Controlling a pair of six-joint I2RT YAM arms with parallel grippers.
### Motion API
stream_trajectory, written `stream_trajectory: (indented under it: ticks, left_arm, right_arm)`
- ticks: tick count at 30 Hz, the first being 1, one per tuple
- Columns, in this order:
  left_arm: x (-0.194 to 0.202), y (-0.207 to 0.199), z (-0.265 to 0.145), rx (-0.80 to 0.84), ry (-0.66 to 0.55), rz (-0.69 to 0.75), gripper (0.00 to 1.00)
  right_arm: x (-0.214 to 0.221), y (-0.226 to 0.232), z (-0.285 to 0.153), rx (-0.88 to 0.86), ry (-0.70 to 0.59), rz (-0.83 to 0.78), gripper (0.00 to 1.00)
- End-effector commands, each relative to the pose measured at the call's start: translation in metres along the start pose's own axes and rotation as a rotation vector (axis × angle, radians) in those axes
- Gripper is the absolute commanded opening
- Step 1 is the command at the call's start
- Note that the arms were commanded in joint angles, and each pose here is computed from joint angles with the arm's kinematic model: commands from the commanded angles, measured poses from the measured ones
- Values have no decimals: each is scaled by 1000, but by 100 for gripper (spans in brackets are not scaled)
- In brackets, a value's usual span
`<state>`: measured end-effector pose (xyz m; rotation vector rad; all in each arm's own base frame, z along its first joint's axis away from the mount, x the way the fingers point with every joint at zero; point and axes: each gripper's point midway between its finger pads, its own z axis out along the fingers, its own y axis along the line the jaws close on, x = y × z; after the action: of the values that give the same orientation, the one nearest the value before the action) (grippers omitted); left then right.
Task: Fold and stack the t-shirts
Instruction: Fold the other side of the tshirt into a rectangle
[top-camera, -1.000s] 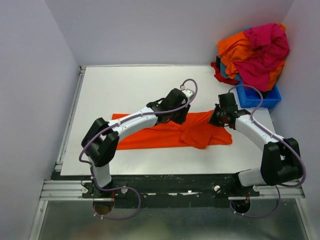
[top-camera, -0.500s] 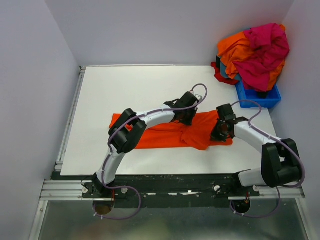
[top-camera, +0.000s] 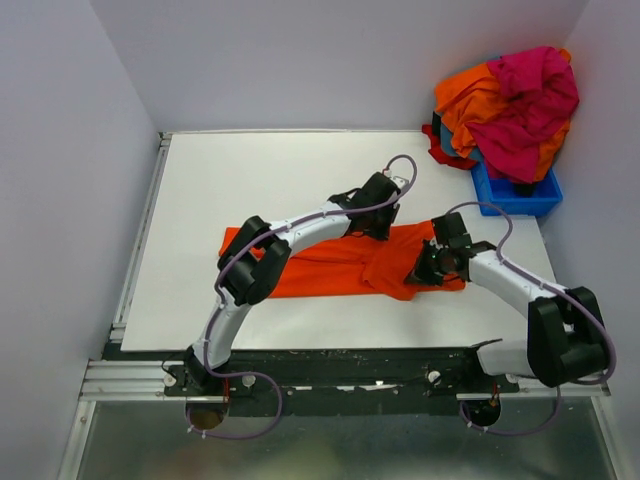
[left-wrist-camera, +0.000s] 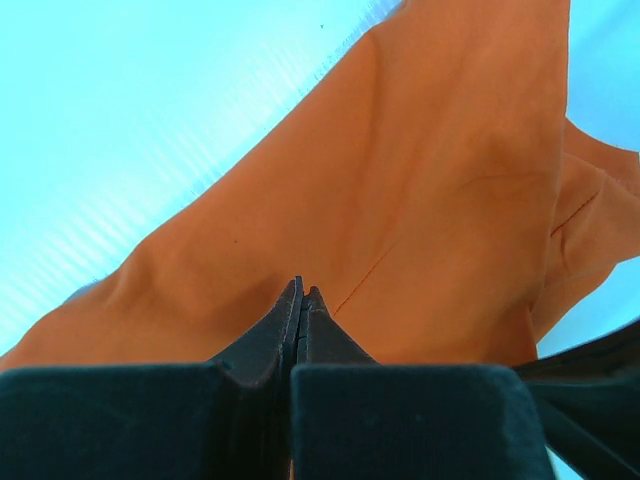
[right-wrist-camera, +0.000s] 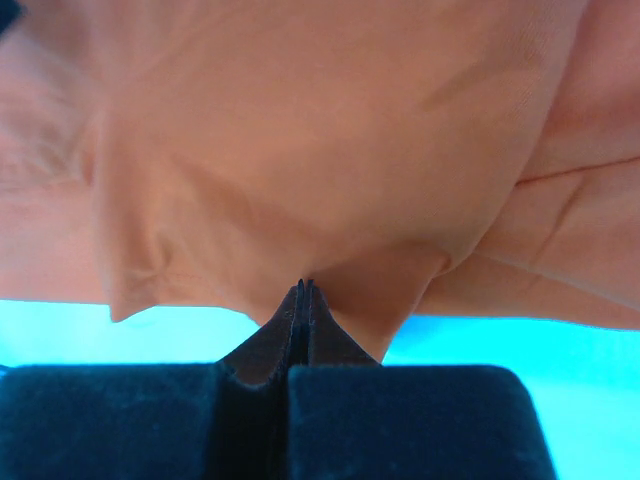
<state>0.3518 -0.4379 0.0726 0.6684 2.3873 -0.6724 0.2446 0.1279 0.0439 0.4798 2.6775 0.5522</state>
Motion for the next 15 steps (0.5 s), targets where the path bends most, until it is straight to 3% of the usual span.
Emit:
stream_trajectory:
  ticks: [1,6,10,15]
  left_arm:
    - [3,2,7,3,33,-16,0]
    - [-22,14,-35,-26,-83,-27,0]
    - [-28,39,-81,-99,-132,-53,0]
    - [3,65,-113,-155,-139,-98,0]
  right_arm:
    - [18,-11,18,41,96,22,1]
    - [-2,-30,6,195,14,26,1]
    - [-32,-4,-10,109,-87,-54,1]
    - [-55,35,-6,-37,-106,-136,1]
